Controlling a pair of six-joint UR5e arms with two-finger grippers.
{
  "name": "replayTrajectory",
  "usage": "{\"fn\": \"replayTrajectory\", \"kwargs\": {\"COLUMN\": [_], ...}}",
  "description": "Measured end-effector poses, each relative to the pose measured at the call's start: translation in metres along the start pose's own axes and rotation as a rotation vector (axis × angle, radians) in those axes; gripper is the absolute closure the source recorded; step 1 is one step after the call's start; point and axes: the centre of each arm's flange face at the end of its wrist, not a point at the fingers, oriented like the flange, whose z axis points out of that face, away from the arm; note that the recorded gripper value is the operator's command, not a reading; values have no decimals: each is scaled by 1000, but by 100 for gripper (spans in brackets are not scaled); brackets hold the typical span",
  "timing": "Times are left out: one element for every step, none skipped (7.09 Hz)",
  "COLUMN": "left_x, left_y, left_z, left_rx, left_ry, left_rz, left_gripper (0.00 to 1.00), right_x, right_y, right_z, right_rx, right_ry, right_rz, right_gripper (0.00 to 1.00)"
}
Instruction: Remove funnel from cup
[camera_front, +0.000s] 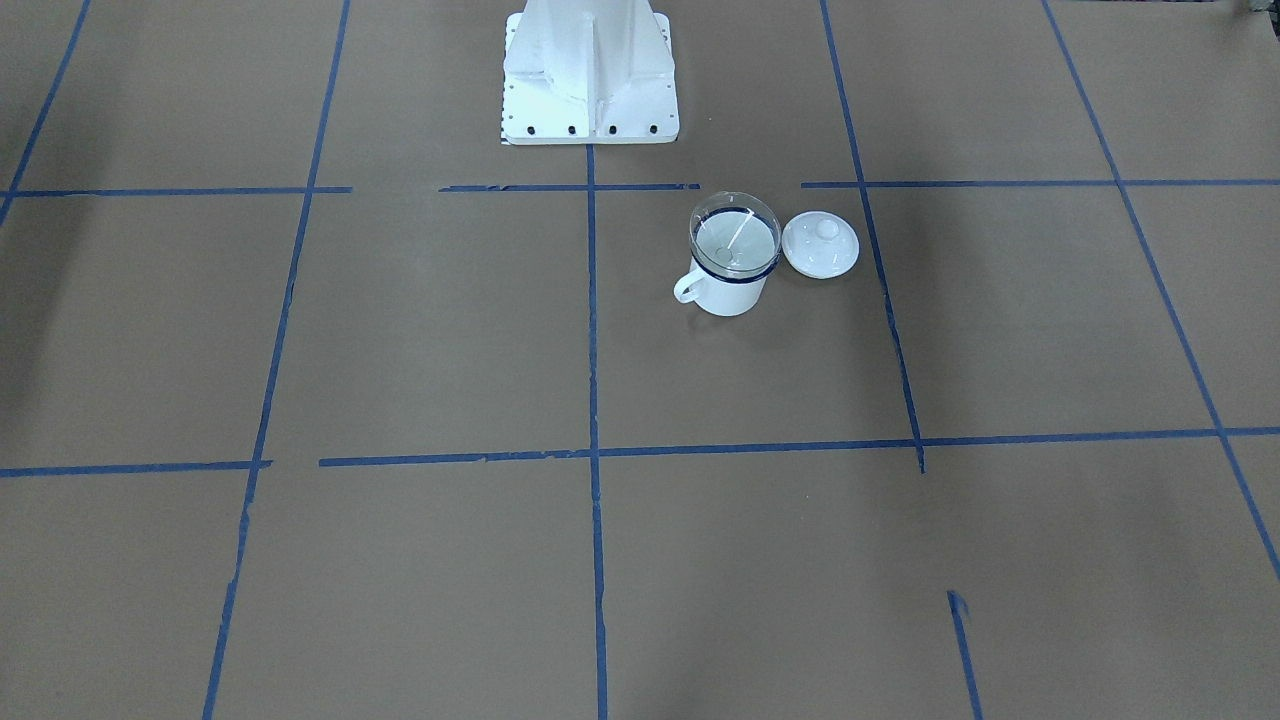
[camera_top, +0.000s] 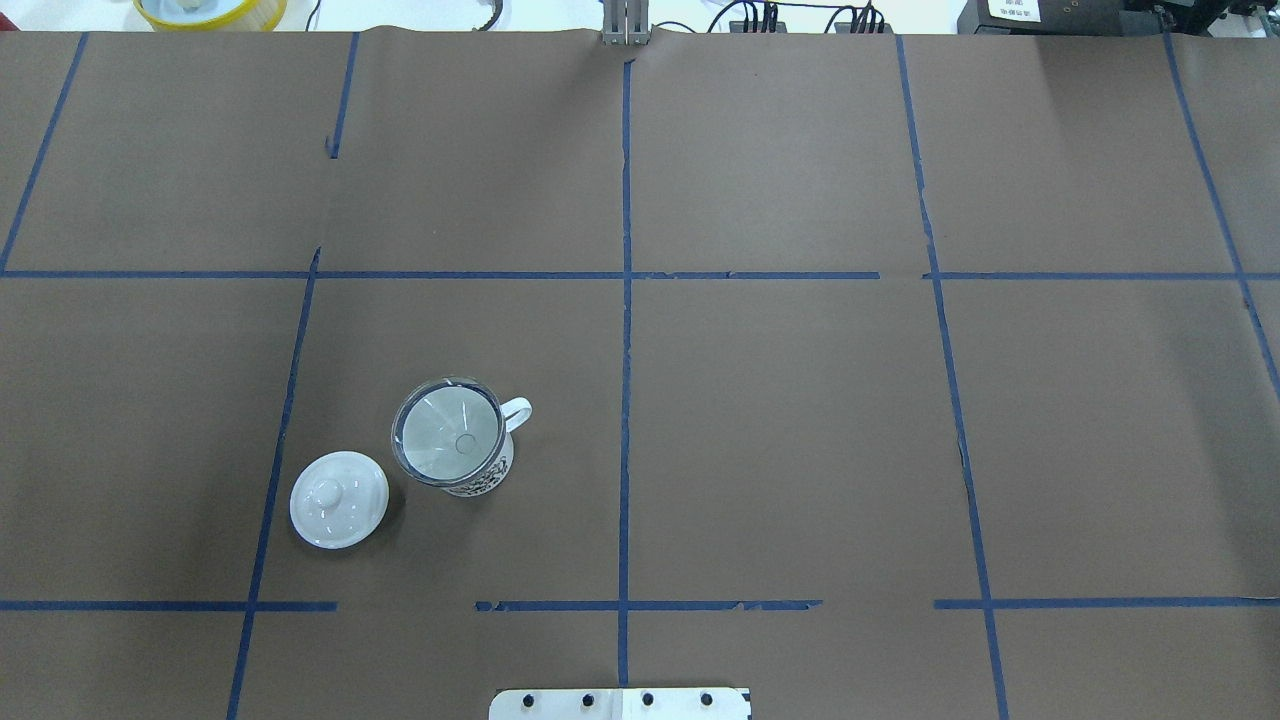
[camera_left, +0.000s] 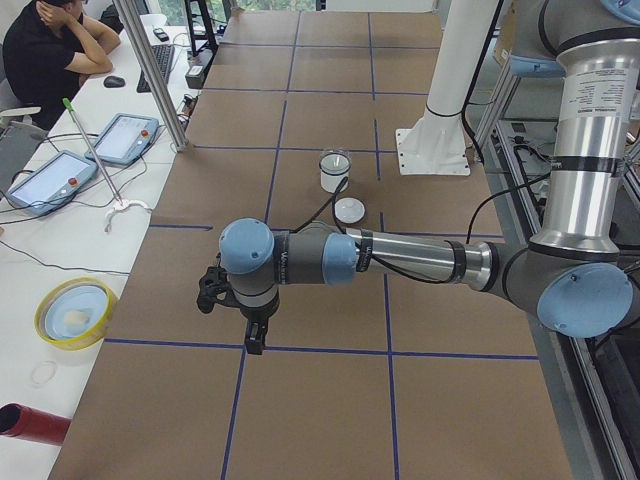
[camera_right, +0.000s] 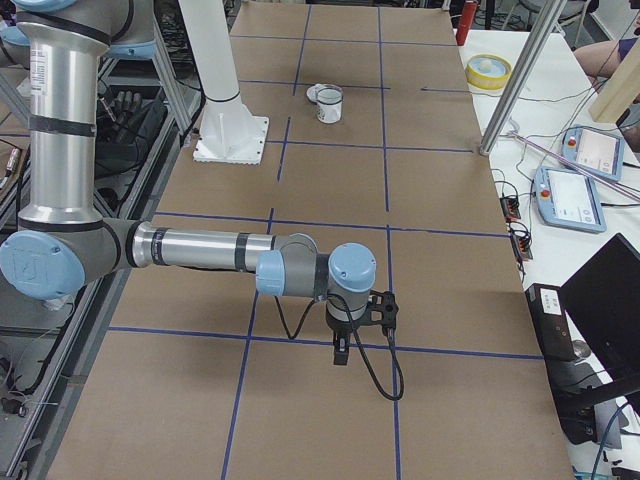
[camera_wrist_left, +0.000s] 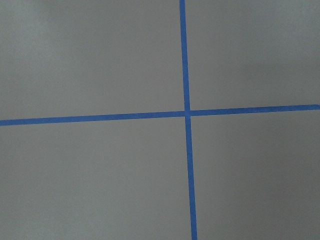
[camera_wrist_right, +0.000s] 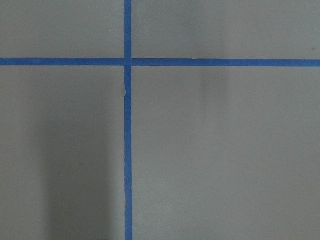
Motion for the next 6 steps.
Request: {"fn": "replayTrajectory", "kwargs": {"left_x": [2, 17, 55, 100, 146, 191], "left_y": [5, 2, -9, -19, -24, -25], "left_z": [0, -2, -1, 7, 15, 18], "left_rx": [28, 55, 76, 89, 92, 89], "left_ry": [-2, 2, 17, 44, 77, 111], "left_rz": [10, -28, -127, -216, -260, -291], "left_gripper": [0, 0, 0, 0, 7, 1], "right_x": [0, 0, 0, 0, 0, 0], "right_y": [0, 0, 0, 0, 0, 0], "right_z": [0, 0, 0, 0, 0, 0], "right_rx": [0, 1, 1, 1, 1, 1], "right_ry": [0, 0, 0, 0, 0, 0], "right_rz": [0, 0, -1, -1, -1, -1], "right_gripper": [0, 0, 0, 0, 0, 0]}}
